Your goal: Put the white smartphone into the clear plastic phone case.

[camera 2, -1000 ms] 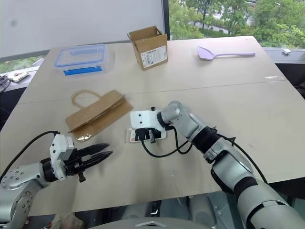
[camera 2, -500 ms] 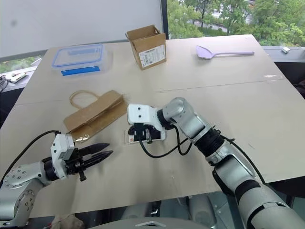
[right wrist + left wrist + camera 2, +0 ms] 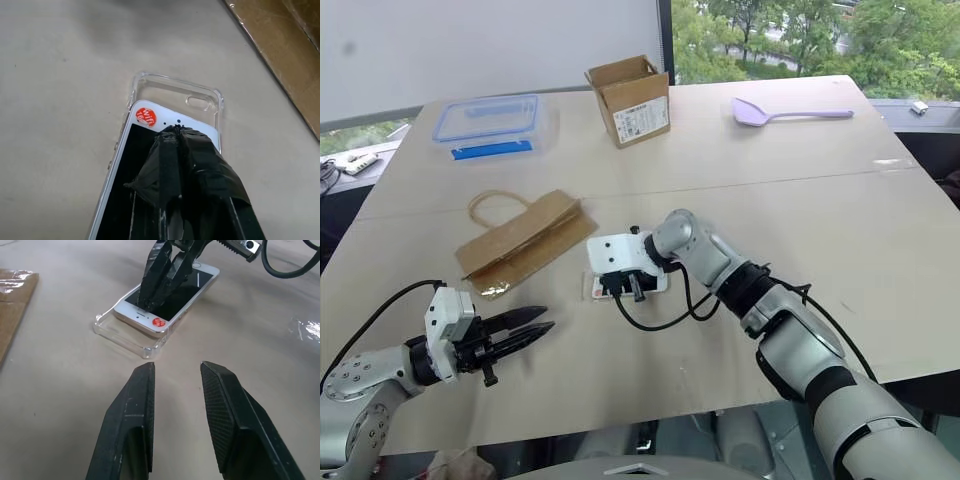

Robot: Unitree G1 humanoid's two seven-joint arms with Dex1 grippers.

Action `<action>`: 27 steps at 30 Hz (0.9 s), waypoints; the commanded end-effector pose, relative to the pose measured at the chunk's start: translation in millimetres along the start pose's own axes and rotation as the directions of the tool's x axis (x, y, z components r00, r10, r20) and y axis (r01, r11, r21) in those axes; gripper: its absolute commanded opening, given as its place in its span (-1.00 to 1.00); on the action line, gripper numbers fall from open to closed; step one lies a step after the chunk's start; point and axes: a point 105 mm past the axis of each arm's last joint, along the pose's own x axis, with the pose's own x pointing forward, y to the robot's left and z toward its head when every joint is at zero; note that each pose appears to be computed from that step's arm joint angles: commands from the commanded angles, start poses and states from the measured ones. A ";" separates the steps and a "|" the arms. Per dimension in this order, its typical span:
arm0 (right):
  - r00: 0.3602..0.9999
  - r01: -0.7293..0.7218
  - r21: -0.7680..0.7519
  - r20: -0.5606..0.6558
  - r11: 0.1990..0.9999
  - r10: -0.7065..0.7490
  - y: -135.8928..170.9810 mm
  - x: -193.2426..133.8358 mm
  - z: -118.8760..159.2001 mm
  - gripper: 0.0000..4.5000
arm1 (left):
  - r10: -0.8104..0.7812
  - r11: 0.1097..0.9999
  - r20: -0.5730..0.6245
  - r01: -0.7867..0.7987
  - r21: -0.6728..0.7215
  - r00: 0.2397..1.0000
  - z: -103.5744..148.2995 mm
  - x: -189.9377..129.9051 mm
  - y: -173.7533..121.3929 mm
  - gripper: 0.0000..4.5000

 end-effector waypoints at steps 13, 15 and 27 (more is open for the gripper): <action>0.971 -0.148 0.047 -0.184 0.988 0.155 35.8 26.9 -50.5 -1.00 | 0.131 0.989 -0.073 -0.125 0.076 0.989 12.4 34.9 18.5 -0.35; 0.969 -0.160 0.061 -0.182 0.985 0.169 39.8 29.4 -53.2 -1.00 | 0.140 0.989 -0.087 -0.134 0.066 0.986 10.0 36.4 20.1 -0.35; 0.997 0.062 0.183 0.025 0.981 -0.067 2.1 16.2 -22.4 -1.00 | 0.109 0.994 -0.110 -0.104 0.046 0.988 0.8 33.8 21.4 -0.35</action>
